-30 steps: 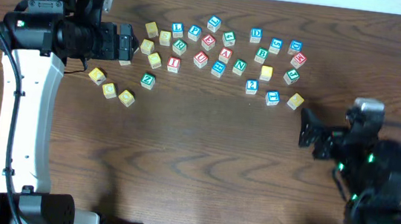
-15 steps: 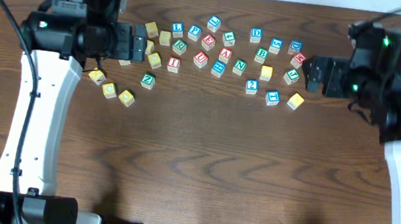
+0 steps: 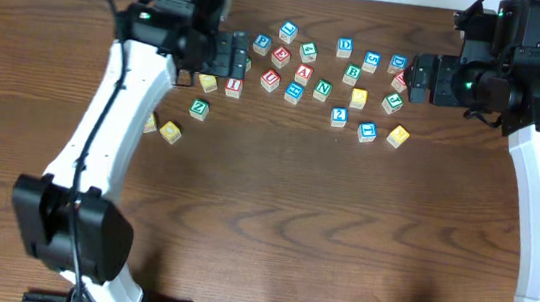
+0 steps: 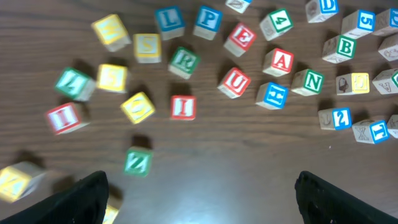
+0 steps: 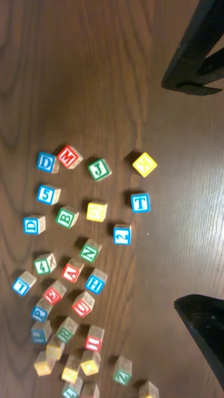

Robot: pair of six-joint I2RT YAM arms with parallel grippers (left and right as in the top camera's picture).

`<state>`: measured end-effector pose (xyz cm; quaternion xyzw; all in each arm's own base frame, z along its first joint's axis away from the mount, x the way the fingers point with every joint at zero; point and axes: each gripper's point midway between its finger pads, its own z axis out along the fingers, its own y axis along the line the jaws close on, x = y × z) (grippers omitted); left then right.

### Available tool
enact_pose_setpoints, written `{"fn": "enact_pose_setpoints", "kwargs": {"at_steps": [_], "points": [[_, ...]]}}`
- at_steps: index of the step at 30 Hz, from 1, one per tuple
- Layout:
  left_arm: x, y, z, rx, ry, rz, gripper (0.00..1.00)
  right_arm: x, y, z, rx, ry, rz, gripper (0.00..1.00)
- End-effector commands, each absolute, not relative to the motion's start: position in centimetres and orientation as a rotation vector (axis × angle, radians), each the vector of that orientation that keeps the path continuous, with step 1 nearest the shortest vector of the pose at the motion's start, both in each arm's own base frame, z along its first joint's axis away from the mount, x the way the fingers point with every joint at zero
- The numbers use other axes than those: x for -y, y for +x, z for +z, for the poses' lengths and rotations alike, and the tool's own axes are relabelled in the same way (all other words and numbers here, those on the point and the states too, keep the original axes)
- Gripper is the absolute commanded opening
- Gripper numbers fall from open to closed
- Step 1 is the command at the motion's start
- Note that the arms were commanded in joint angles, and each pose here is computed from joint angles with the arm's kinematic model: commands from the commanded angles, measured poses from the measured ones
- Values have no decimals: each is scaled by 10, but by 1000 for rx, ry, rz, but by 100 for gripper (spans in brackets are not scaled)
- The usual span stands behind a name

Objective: Spell out AI2
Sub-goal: 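Lower the left gripper onto the red A block and close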

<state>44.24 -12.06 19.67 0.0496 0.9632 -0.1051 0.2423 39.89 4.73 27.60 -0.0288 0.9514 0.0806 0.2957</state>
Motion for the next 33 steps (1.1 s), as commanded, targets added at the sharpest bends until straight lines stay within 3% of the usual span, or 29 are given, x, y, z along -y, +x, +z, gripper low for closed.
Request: {"fn": "enact_pose_setpoints", "kwargs": {"at_steps": [1,13,17,25,33], "points": [[142,452,193,-2613,155,-299,94,-41,398,284,-2522,-79,178,99],[224,500,170,-2546,299,-349,93,-41,385,275,-2585,-75,179,99],[244,513,153,-2547,417,-226,86,-40,381,273,-2604,-74,179,99],[275,508,98,-2550,626,-43,80,-40,370,264,-2661,-71,180,99],[281,514,72,-2565,604,-47,78,-40,366,260,-2682,-71,180,99]]}}
